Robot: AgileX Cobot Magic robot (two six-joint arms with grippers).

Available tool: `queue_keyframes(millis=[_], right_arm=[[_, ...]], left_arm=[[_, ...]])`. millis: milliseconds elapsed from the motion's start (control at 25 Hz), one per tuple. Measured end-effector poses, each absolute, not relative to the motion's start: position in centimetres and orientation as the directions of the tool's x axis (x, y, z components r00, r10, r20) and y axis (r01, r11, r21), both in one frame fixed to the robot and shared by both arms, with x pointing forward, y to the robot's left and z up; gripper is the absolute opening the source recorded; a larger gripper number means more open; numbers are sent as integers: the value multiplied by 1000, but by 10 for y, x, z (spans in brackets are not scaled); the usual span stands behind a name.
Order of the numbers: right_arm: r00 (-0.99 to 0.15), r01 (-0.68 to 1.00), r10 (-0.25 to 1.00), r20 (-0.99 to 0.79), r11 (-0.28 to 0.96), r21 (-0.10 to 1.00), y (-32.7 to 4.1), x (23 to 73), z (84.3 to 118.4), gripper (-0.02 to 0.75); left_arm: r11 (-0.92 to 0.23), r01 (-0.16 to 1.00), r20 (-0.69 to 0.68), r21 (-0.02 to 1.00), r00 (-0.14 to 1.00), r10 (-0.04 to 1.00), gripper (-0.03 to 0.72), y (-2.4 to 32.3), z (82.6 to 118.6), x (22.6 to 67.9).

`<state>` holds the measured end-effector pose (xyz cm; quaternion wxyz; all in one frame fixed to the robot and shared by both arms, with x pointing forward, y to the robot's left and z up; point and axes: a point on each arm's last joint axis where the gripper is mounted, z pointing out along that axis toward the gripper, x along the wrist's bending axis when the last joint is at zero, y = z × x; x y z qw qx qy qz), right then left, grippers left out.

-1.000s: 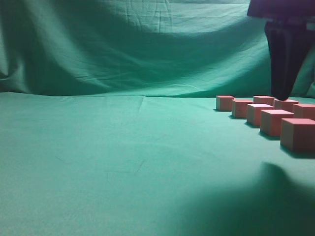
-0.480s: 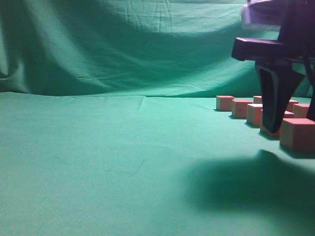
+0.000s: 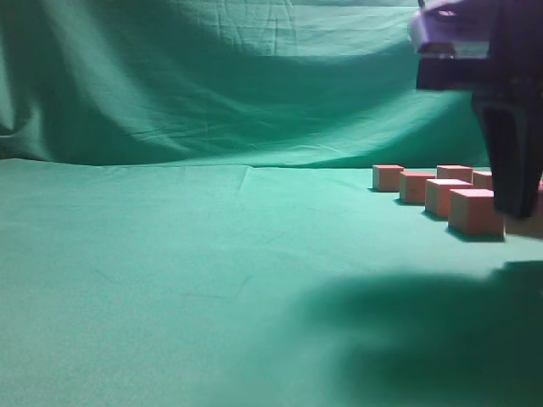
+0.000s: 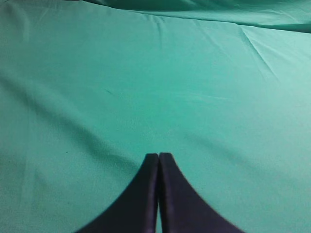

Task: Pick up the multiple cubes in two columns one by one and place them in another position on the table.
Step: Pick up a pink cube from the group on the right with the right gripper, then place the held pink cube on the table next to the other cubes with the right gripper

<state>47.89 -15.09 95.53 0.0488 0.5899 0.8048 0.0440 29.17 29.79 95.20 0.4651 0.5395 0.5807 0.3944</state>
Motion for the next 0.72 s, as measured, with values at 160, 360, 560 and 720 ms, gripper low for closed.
queue_keyframes(millis=[160,360,560,720], right_arm=[[-459,884,888,-40,460,82,-136,485,988,262],[-565,799,825,-35,557,228,-113,505,1030,262],[-649,720,758,-68,640,268,-92,534,1041,262],[-709,673,700,-83,707,218,-74,559,1022,262]], left_arm=[[107,260,-115,960,15,993,0,298,952,292],[107,260,-115,960,15,993,0,298,952,292],[107,260,-115,960,15,993,0,298,952,292],[107,260,-115,960,15,993,0,298,952,292]])
